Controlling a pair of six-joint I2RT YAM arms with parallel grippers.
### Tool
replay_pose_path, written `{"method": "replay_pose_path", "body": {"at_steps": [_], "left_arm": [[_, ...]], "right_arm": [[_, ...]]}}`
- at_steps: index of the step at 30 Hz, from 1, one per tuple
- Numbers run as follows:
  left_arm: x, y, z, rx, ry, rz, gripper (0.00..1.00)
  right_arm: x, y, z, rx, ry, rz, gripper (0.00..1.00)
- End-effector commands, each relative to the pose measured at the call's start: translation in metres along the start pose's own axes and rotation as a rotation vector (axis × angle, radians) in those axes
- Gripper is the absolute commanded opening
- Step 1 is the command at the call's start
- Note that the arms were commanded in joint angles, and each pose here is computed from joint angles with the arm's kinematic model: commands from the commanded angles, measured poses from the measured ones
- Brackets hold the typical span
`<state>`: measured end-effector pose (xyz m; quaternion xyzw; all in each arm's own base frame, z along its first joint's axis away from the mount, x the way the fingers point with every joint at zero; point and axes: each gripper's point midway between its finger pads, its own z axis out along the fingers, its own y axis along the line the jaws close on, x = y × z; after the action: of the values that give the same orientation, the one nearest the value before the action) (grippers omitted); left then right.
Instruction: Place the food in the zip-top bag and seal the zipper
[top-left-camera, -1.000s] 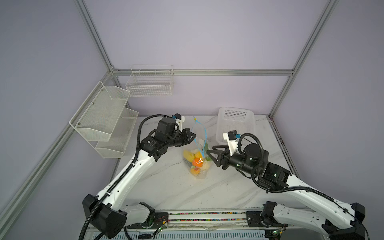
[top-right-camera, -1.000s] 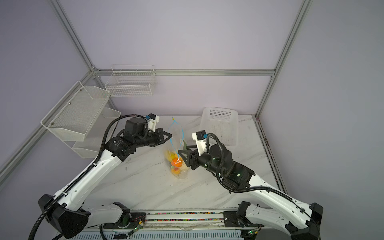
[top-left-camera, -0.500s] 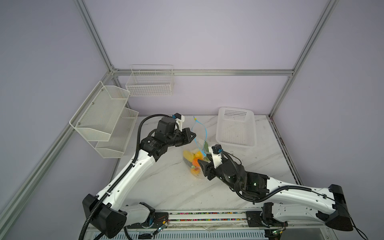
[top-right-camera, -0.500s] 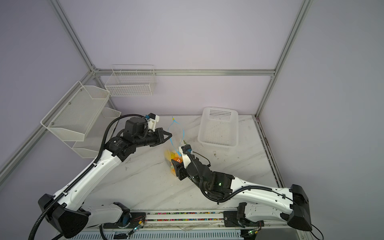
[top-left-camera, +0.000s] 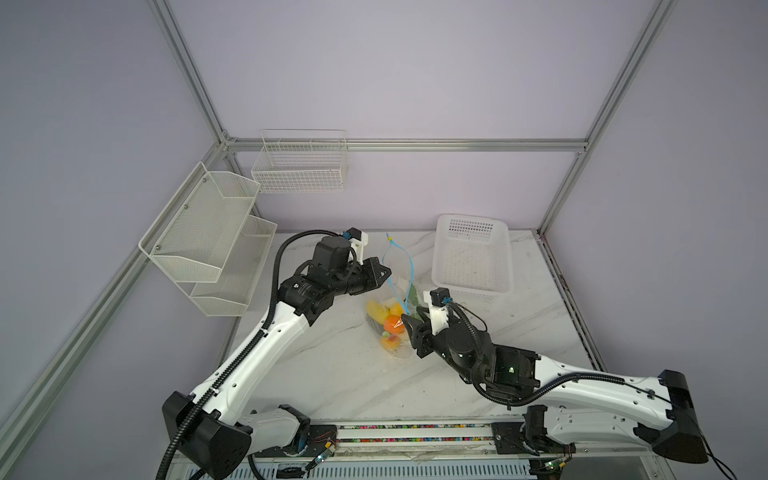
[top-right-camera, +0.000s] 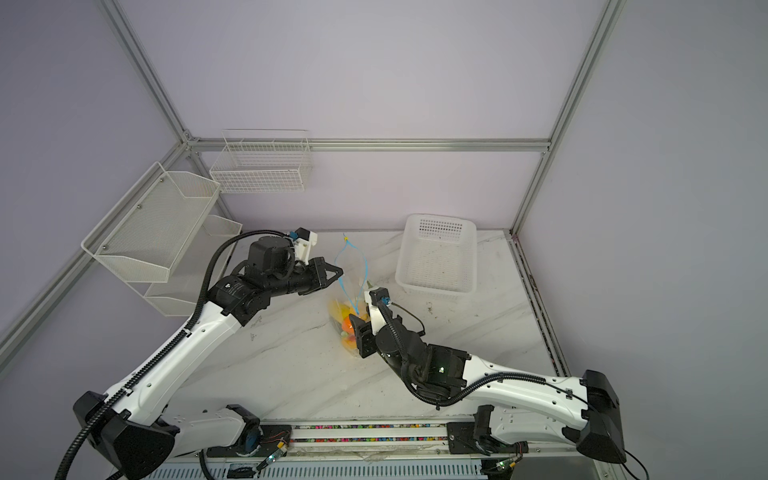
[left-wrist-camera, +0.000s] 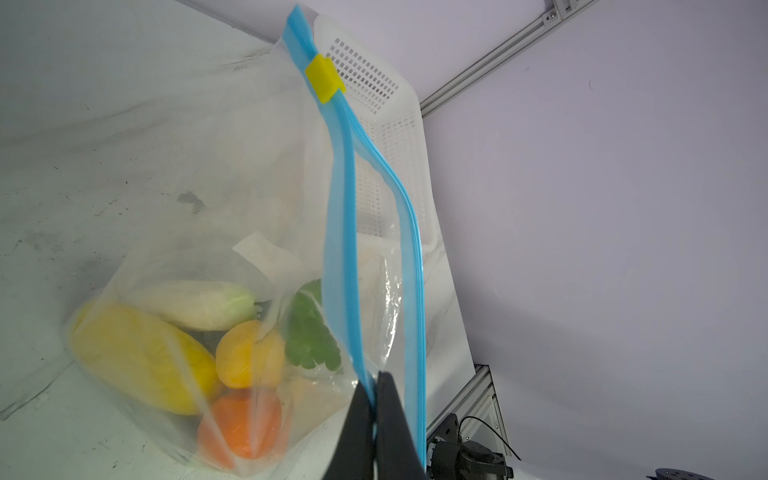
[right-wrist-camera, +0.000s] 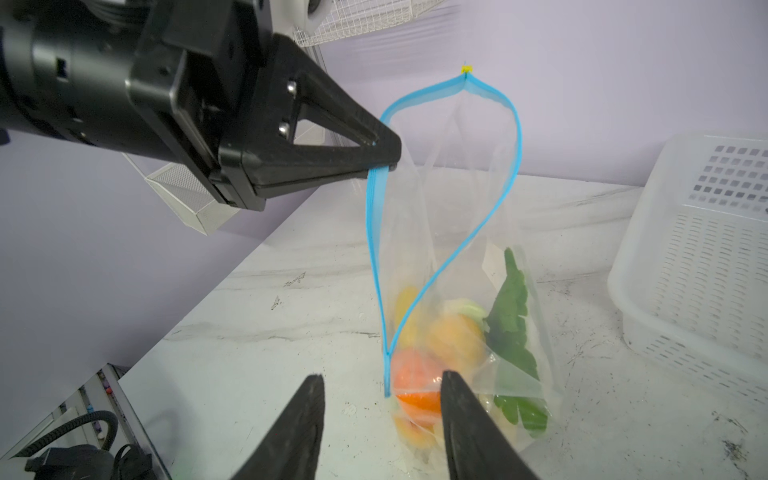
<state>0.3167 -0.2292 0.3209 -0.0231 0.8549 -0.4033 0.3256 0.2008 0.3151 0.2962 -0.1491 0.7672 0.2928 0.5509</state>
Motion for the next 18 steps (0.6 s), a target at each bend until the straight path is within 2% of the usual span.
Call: {"method": "replay_pose_path", "body": {"at_steps": [1, 3, 8, 10, 15, 18], "left_arm": [[0.001, 0.001, -0.004, 0.015, -0.021, -0.001, 0.00], [0.000, 0.000, -0.004, 0.019, -0.022, 0.000, 0.00], [0.000, 0.000, -0.004, 0.017, -0.022, -0.001, 0.00], [0.001, 0.000, -0.004, 0.017, -0.021, -0.002, 0.00], [0.002, 0.001, -0.005, 0.016, -0.020, -0.003, 0.00], [0.003, 0.002, -0.004, 0.014, -0.020, -0.003, 0.00]], "right_arm": [[-0.003, -0.004, -0.003, 0.008, -0.035, -0.013, 0.55], [0.006, -0.004, 0.005, 0.022, -0.017, -0.058, 0.61], [0.009, -0.005, 0.020, 0.047, -0.020, -0.120, 0.61], [0.008, -0.006, 0.024, 0.053, -0.029, -0.125, 0.56], [0.001, -0.013, 0.027, 0.087, -0.056, -0.123, 0.36], [-0.002, -0.013, 0.027, 0.082, -0.064, -0.116, 0.29]]}}
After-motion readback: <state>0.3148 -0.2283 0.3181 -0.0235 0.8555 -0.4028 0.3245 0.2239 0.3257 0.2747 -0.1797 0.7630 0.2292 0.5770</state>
